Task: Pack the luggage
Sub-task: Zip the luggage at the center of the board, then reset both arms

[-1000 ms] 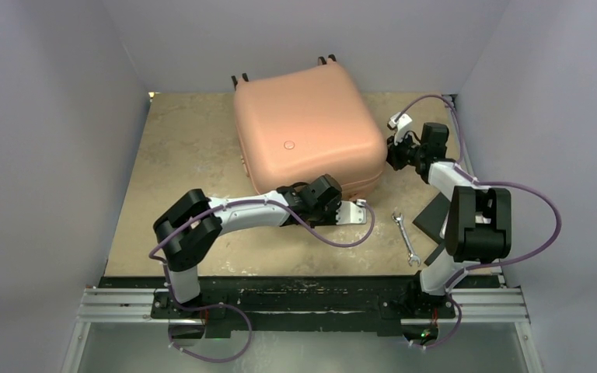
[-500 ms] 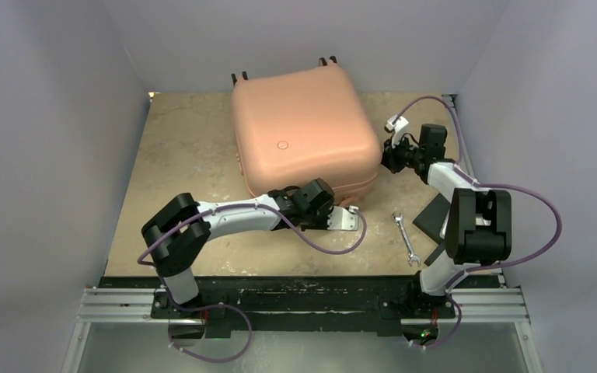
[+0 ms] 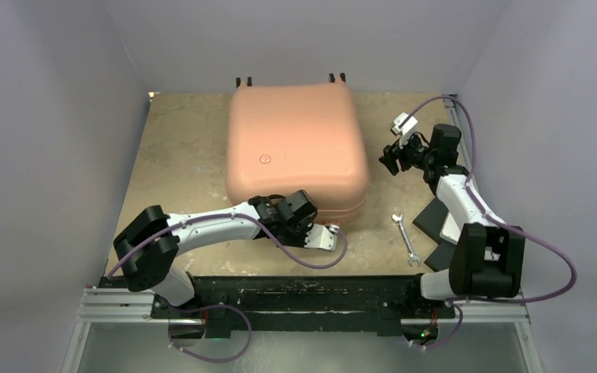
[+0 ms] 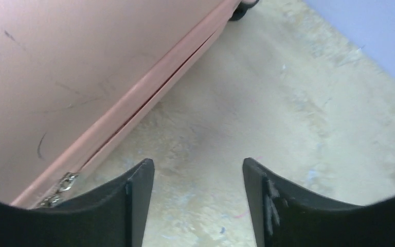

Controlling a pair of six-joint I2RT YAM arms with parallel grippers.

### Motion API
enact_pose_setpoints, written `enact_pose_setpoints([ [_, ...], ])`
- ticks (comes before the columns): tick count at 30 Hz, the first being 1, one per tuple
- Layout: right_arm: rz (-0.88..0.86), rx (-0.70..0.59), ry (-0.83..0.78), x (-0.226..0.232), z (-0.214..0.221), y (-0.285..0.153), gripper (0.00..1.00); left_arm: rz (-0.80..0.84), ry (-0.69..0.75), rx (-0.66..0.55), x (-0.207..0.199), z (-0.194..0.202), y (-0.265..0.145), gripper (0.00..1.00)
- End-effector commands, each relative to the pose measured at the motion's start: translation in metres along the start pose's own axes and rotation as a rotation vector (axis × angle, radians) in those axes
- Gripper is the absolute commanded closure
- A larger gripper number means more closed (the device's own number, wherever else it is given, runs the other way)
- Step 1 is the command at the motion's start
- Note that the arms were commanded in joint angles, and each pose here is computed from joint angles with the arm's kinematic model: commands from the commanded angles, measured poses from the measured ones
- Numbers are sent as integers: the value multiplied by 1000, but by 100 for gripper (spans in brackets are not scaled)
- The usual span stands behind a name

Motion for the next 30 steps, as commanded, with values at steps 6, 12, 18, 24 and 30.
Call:
enact_pose_setpoints([
  [6, 59, 34, -140, -5, -26, -42, 1, 303, -38, 106, -66, 18, -25, 35],
  [12, 97, 12, -130, -12, -42, -51, 1, 321, -9, -41, -58, -38, -76, 2],
  [18, 150, -44, -114, -27, -87, -77, 1, 259, 5, -235, -37, -76, -153, 1],
  [24, 202, -202, -142, -27, -144, -112, 1, 232, -59, -422, -20, -91, -190, 1],
  [30, 167, -235, -148, -18, -151, -116, 1, 159, -123, -400, -8, -78, -157, 1],
])
Point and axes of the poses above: each gripper's point midway between its finger pads, its own y axis out along the fingers, its own x axis along the line the jaws close on, z = x × y, the point moved 2 cm from there along -y, back along the fingers, and after that the axes turned 14 degrees about -y, right-handed, at the moved point
